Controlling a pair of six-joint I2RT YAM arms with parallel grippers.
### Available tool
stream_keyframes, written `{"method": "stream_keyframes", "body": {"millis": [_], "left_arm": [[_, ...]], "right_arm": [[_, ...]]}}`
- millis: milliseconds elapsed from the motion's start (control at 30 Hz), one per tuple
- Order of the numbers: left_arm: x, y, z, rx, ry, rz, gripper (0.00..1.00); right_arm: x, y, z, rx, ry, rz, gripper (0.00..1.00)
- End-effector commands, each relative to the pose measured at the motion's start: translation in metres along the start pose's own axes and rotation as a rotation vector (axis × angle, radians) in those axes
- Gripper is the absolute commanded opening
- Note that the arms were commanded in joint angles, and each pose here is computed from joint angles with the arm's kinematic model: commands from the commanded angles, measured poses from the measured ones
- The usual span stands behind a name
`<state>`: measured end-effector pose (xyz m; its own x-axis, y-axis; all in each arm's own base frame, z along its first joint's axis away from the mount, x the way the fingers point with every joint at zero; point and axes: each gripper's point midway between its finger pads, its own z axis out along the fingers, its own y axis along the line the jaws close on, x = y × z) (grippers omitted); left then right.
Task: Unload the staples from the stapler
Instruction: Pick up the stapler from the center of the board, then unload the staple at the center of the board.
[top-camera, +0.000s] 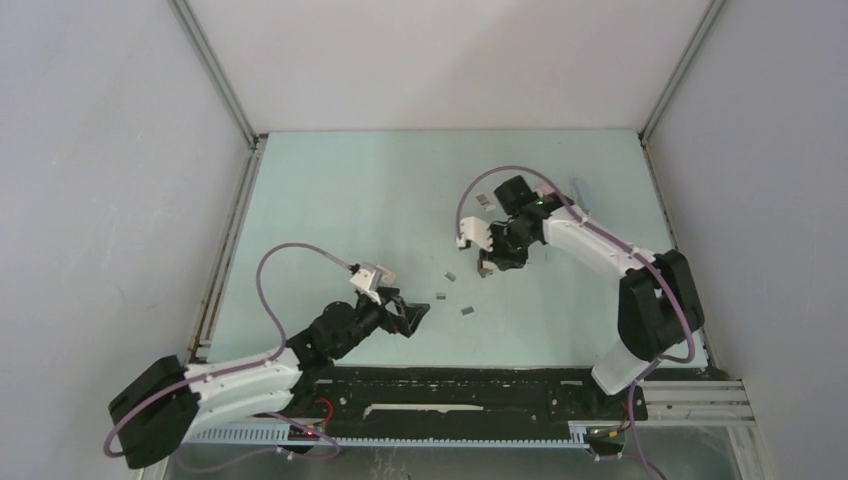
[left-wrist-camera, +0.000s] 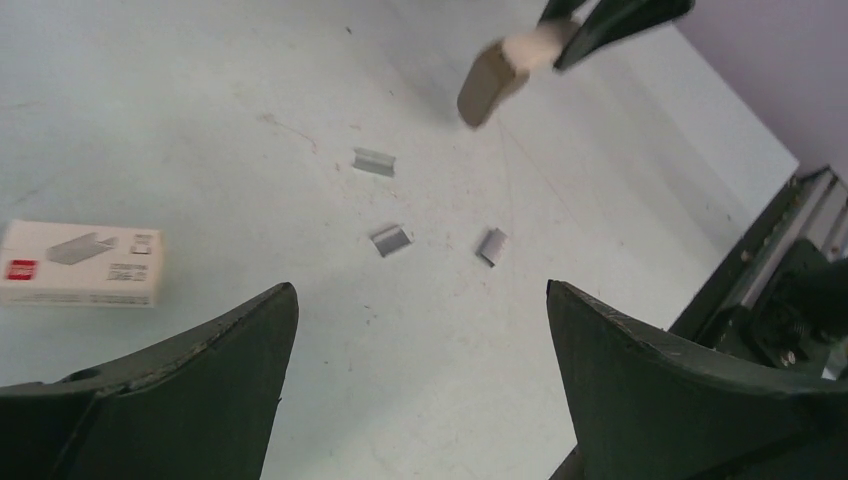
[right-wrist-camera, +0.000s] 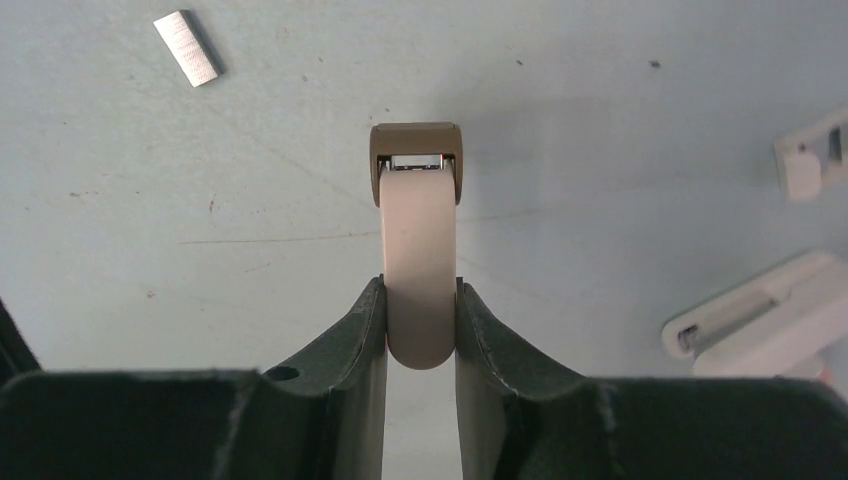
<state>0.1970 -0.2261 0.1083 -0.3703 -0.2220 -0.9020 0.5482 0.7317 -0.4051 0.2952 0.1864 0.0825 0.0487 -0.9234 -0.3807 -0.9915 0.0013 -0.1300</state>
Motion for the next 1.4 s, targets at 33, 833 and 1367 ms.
{"method": "stream_keyframes", "body": {"millis": [33,833,1367], "left_arm": [[-0.035,-0.048,0.029,0.214,-0.056,0.107,1.0],[-0.017,-0.097,0.106,0.617,0.019,0.456,0.73],[-0.028,-0.114,0.102,0.697,-0.089,0.385,0.56]], "right_arm": [[-0.013,-0.004,-0.032,0.008,-0.255,0.169,0.0],[-0.064,0.054,-0.081,-0.138,-0.74,-0.029,0.0],[-0.068,0.055,-0.08,-0.165,-0.765,0.002,0.0]]}}
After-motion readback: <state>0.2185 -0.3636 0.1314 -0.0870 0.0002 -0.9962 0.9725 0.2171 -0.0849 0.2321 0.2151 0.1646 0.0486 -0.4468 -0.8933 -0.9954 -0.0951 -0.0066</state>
